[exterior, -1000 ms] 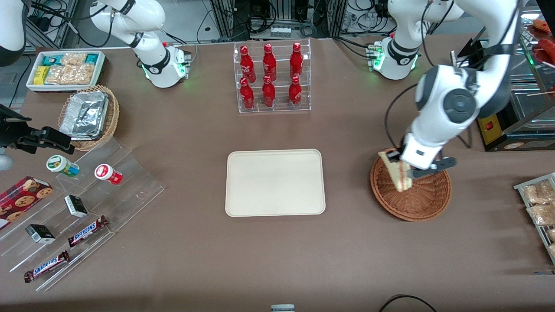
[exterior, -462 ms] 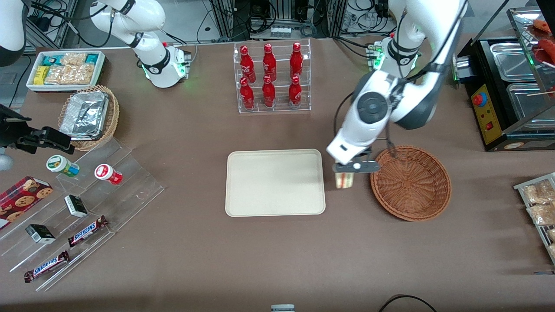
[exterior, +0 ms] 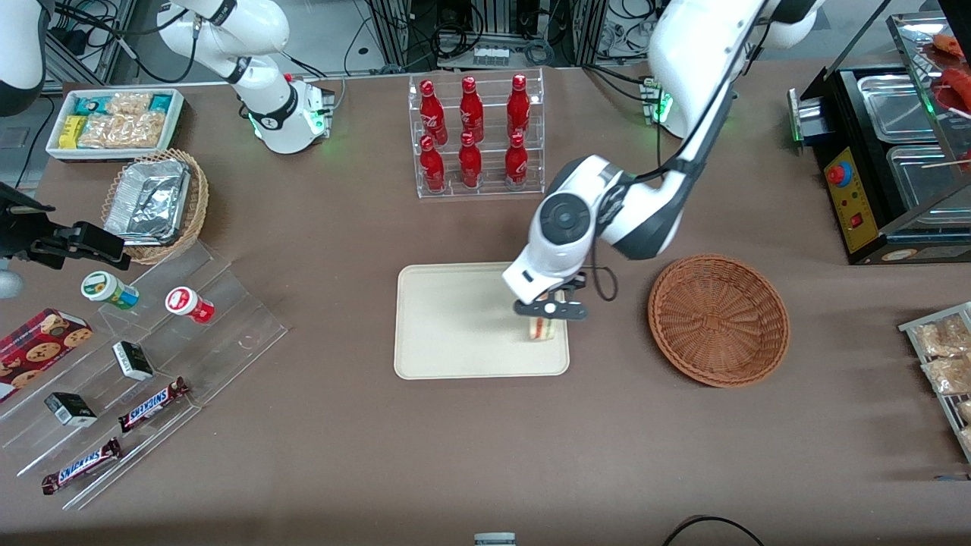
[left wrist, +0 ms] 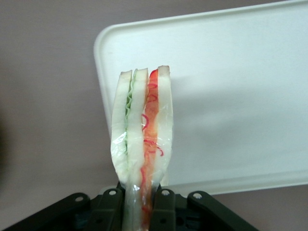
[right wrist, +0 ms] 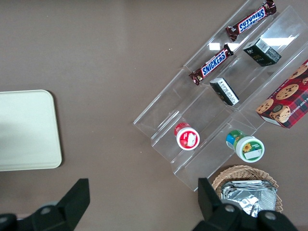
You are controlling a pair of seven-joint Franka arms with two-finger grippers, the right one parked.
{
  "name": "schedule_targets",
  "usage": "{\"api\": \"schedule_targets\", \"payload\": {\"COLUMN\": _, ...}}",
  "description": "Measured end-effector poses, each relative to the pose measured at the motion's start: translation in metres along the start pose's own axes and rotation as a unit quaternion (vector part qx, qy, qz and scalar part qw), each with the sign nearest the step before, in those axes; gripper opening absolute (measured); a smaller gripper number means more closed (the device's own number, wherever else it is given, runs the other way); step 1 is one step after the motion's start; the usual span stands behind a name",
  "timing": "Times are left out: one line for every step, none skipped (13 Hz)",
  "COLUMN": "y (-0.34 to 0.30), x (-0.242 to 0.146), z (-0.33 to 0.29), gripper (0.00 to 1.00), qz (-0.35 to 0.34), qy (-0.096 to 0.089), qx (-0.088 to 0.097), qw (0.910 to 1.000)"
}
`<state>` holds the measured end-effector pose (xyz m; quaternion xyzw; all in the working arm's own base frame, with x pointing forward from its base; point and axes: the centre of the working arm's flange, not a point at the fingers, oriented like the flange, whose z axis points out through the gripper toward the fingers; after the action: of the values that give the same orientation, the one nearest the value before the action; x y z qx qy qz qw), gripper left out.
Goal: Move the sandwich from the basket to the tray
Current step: 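Lower the held sandwich onto the white tray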
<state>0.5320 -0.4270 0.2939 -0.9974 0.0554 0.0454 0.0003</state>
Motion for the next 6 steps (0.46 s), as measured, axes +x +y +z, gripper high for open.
{"api": "schedule_targets", "payload": {"y": 0.009, "x": 0.003, "z": 0.009, "gripper": 0.18, "qz": 0.002, "qy": -0.002, "qx": 0.000, "qw": 1.0000}}
{"api": "schedule_targets", "payload": {"y": 0.016, "x": 0.004, "z": 0.017, "gripper": 0.18, "qz": 0.003, "qy": -0.004, "qx": 0.000, "qw": 1.0000}}
{"api": "schedule_targets", "payload": {"y": 0.022, "x": 0.006, "z": 0.024, "gripper": 0.18, "qz": 0.004, "qy": -0.006, "qx": 0.000, "qw": 1.0000}}
{"api": "schedule_targets", "payload": {"y": 0.025, "x": 0.008, "z": 0.029, "gripper": 0.18, "qz": 0.005, "qy": -0.007, "qx": 0.000, "qw": 1.0000}}
{"api": "schedule_targets", "payload": {"y": 0.026, "x": 0.010, "z": 0.032, "gripper": 0.18, "qz": 0.004, "qy": -0.007, "qx": 0.000, "qw": 1.0000}}
{"api": "schedule_targets", "payload": {"y": 0.028, "x": 0.012, "z": 0.035, "gripper": 0.18, "qz": 0.001, "qy": -0.007, "qx": 0.001, "qw": 1.0000}}
